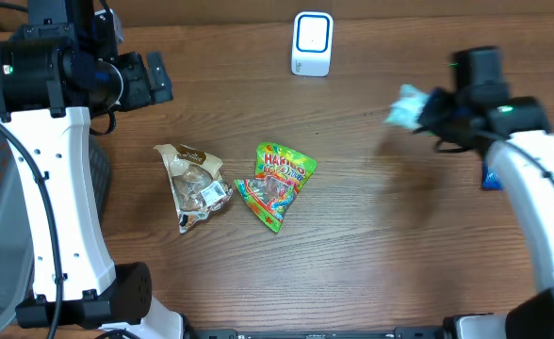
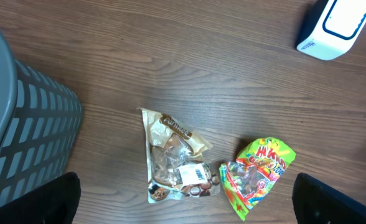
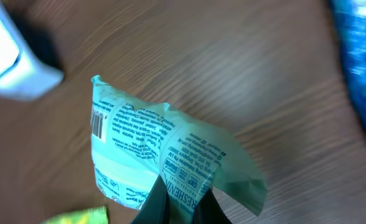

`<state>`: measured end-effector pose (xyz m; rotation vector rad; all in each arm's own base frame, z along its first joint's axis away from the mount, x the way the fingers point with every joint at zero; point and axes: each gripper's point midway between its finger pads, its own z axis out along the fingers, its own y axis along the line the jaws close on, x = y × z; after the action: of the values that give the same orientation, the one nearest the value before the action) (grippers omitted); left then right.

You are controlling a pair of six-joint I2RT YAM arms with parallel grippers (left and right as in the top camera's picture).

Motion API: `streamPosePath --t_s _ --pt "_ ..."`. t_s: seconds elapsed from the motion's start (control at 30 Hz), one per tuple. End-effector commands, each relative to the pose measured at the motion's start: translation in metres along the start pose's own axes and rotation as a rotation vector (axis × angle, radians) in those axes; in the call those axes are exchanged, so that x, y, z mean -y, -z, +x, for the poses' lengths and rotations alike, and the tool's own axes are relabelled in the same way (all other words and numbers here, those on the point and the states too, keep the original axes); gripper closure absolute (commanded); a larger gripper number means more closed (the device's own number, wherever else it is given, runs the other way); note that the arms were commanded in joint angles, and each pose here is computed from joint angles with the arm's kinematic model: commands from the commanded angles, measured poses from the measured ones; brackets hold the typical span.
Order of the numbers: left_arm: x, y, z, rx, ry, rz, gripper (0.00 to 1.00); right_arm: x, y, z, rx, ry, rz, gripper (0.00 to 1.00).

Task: Scan the item barcode
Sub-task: 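Carry the wipes pack to the right edge and release it beside the blue bar, then move the right gripper to the green Haribo bag and grasp it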

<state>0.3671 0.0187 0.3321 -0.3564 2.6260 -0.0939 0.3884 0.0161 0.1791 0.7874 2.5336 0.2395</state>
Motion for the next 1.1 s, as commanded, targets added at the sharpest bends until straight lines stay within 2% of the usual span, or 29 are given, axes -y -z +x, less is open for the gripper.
streamPosePath --t_s 0.0,0.17,0.37,0.47,0.53,0.63,0.7,0.77,0.83,1.07 --pt "0.003 0.007 0.001 0.014 0.013 0.015 0.00 0.026 -0.010 -0.010 -0.035 -0.151 -0.021 0.96" --pt "0.003 0.007 0.001 0.014 0.013 0.015 0.00 0.064 -0.032 -0.021 -0.010 -0.227 0.018 0.96" --pt "0.003 0.007 0.001 0.014 0.013 0.015 0.00 0.106 -0.064 -0.007 -0.027 -0.268 0.156 0.95" --pt "0.003 0.007 0.001 0.014 0.013 0.015 0.00 0.118 -0.072 -0.002 -0.041 -0.268 0.214 0.79" --pt "0.003 0.007 0.001 0.014 0.013 0.015 0.01 0.123 -0.074 0.000 -0.045 -0.268 0.240 0.76" --pt "0.003 0.007 0.001 0.014 0.013 0.015 0.00 0.126 -0.073 0.001 -0.045 -0.267 0.254 0.62" --pt "0.003 0.007 0.001 0.014 0.013 0.015 0.00 0.125 -0.073 0.000 -0.043 -0.259 0.252 0.35" --pt "0.003 0.007 0.001 0.014 0.013 0.015 0.00 0.123 -0.072 -0.002 -0.040 -0.257 0.244 0.20" --pt "0.003 0.007 0.001 0.014 0.013 0.015 0.00 0.111 -0.069 -0.007 -0.053 -0.197 0.188 0.15" --pt "0.003 0.007 0.001 0.014 0.013 0.015 0.00 0.017 -0.036 -0.021 -0.107 0.096 -0.156 0.17"
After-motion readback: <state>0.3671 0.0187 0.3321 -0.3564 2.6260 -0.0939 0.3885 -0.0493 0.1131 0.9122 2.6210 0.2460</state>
